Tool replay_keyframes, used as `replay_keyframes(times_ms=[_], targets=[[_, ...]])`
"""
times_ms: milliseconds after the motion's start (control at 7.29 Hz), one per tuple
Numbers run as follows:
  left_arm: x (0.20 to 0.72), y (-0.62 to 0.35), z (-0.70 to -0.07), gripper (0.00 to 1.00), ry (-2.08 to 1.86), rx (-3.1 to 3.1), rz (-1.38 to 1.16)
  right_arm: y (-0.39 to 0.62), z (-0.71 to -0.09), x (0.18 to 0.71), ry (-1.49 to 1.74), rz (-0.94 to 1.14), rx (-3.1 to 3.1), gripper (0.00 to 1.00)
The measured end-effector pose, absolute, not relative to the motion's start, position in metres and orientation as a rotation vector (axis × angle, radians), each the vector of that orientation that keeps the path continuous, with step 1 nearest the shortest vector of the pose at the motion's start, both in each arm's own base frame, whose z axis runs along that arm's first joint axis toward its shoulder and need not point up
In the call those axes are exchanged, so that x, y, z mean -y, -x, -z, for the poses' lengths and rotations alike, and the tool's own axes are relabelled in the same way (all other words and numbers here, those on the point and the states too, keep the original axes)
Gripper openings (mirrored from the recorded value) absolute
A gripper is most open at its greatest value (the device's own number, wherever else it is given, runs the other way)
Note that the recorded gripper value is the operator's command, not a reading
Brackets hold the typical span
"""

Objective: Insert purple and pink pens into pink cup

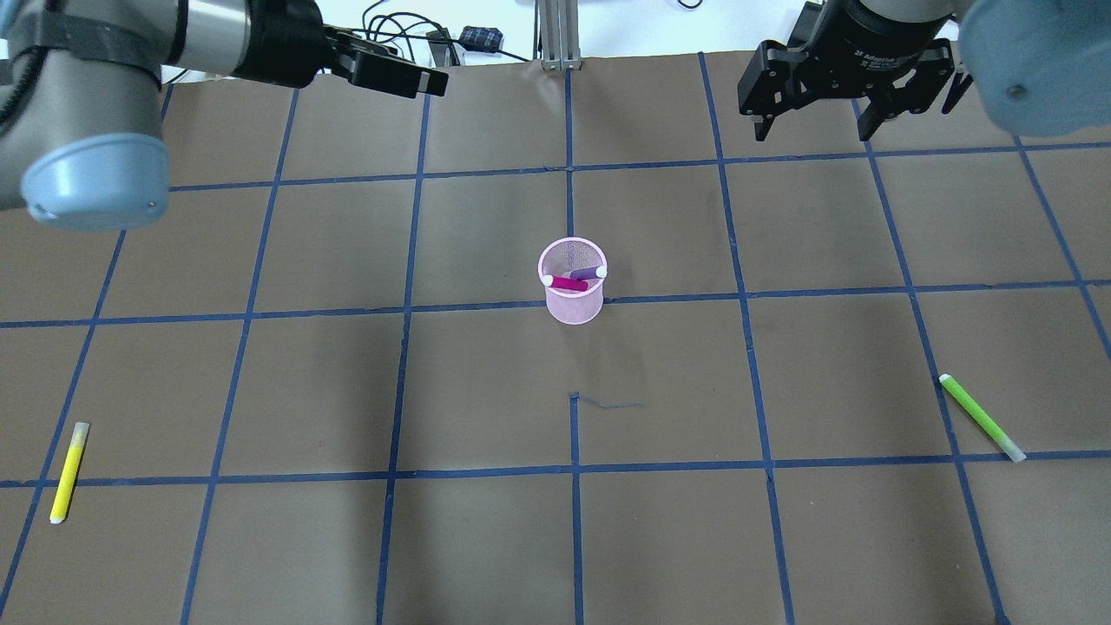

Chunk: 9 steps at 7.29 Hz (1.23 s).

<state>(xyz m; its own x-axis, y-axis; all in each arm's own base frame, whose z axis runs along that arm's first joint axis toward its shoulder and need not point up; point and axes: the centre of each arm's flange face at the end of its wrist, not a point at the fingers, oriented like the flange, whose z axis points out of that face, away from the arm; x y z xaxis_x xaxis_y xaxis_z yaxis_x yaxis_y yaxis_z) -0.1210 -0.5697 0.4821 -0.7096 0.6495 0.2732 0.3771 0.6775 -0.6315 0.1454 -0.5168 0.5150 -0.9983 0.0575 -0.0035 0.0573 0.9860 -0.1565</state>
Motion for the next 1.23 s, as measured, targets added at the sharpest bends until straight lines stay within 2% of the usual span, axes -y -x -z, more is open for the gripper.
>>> replay_keyframes(times_ms=[274, 548, 1234], targets=[[0.544, 0.097, -0.517, 1.00, 0.720, 2.672, -0.506, -0.146, -0.521, 0.517, 0.121, -0.261, 3.131, 1.00], [0.524, 0.092, -0.514, 1.00, 0.531, 2.898, -0.322, -0.146, -0.520, 0.515, 0.158, -0.257, 3.132, 1.00], [0.505, 0.113, -0.493, 1.00, 0.202, 3.136, -0.165, -0.146, -0.519, 0.514, 0.164, -0.250, 3.132, 1.00]])
